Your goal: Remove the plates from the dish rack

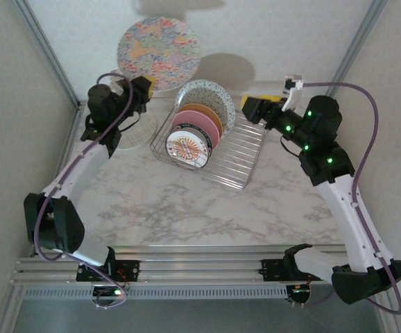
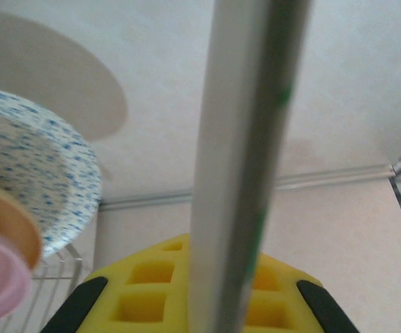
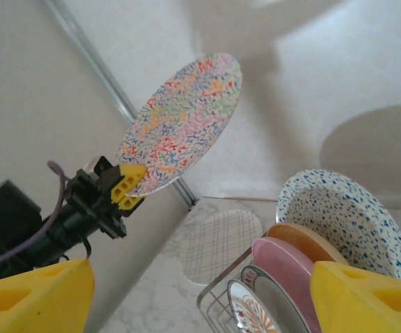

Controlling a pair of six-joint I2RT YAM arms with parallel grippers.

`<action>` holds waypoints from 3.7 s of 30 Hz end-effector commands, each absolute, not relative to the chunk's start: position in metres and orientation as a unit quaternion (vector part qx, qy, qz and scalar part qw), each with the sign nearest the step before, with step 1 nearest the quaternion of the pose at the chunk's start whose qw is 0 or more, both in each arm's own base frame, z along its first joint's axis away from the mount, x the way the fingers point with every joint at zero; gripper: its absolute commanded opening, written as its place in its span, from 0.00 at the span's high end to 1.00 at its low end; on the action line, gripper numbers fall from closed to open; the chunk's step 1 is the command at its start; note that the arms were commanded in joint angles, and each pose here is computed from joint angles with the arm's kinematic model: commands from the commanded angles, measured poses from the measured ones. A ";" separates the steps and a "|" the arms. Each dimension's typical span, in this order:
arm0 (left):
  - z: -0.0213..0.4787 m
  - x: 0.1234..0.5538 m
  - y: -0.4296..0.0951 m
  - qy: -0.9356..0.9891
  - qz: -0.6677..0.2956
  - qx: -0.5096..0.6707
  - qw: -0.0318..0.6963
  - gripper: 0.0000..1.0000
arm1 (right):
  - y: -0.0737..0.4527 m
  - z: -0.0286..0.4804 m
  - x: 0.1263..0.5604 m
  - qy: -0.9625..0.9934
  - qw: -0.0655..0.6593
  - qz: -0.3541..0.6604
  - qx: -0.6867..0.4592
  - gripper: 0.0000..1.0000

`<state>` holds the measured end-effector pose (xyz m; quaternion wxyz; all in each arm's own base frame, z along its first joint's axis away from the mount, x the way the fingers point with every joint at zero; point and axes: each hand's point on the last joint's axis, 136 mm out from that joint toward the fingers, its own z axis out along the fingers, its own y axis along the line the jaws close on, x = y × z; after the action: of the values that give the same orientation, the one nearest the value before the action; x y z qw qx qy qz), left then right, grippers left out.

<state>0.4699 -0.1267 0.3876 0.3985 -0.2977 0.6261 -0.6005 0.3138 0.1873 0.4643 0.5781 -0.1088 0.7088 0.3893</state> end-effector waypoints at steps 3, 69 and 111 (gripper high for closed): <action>0.370 0.454 -0.068 0.602 -0.563 -0.344 0.450 1.00 | 0.210 0.464 0.299 0.676 0.616 0.345 -0.210 0.16; 0.085 0.521 0.033 0.671 -0.434 -0.495 0.341 1.00 | 0.296 0.443 0.273 0.658 0.581 0.332 -0.347 0.13; 0.060 0.513 0.035 0.736 -0.352 -0.524 0.243 0.49 | 0.293 0.443 0.275 0.668 0.578 0.330 -0.334 0.12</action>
<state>0.5088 0.0259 0.0606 0.2404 -0.5229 0.7310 -0.3665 0.2820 0.2953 0.4213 0.5601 -0.3378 0.6841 0.3228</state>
